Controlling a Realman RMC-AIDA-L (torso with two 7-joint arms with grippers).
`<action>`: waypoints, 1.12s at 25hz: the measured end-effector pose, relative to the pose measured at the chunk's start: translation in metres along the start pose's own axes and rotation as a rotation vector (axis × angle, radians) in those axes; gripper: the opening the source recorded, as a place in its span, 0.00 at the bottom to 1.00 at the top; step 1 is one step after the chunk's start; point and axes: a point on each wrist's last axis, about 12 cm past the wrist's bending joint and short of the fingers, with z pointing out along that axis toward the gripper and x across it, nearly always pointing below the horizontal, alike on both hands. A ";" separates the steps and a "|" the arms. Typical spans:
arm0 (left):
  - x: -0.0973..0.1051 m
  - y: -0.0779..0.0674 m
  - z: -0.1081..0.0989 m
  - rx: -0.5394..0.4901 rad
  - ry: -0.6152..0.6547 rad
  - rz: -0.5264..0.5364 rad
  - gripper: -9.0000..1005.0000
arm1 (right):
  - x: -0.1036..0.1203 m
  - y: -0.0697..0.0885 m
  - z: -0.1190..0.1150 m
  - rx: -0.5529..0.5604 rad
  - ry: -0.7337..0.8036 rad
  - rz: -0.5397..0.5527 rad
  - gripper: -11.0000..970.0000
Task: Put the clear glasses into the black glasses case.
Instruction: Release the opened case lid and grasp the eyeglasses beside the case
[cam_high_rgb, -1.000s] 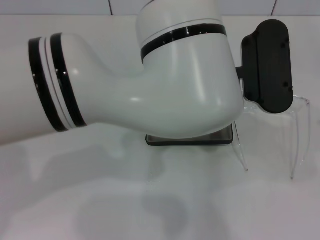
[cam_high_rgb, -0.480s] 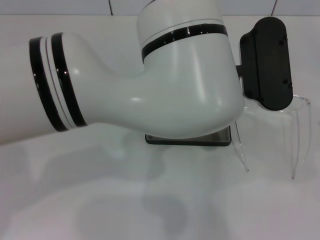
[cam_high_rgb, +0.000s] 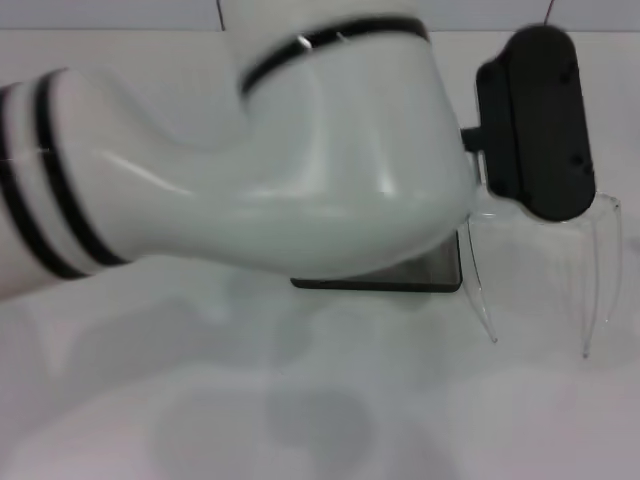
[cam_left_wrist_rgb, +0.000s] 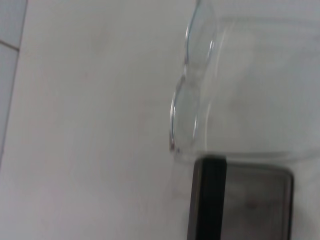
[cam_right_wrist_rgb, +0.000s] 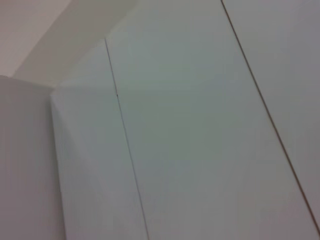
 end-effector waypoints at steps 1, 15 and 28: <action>0.001 0.001 -0.006 0.013 -0.031 -0.017 0.49 | -0.003 -0.003 0.004 -0.010 0.026 0.008 0.90; 0.104 0.047 -0.093 0.093 -0.995 -0.355 0.48 | -0.030 -0.033 0.121 -0.238 0.861 -0.058 0.87; 0.257 0.032 -0.051 0.194 -1.554 -0.776 0.47 | -0.005 -0.017 0.236 -0.263 1.403 -0.225 0.87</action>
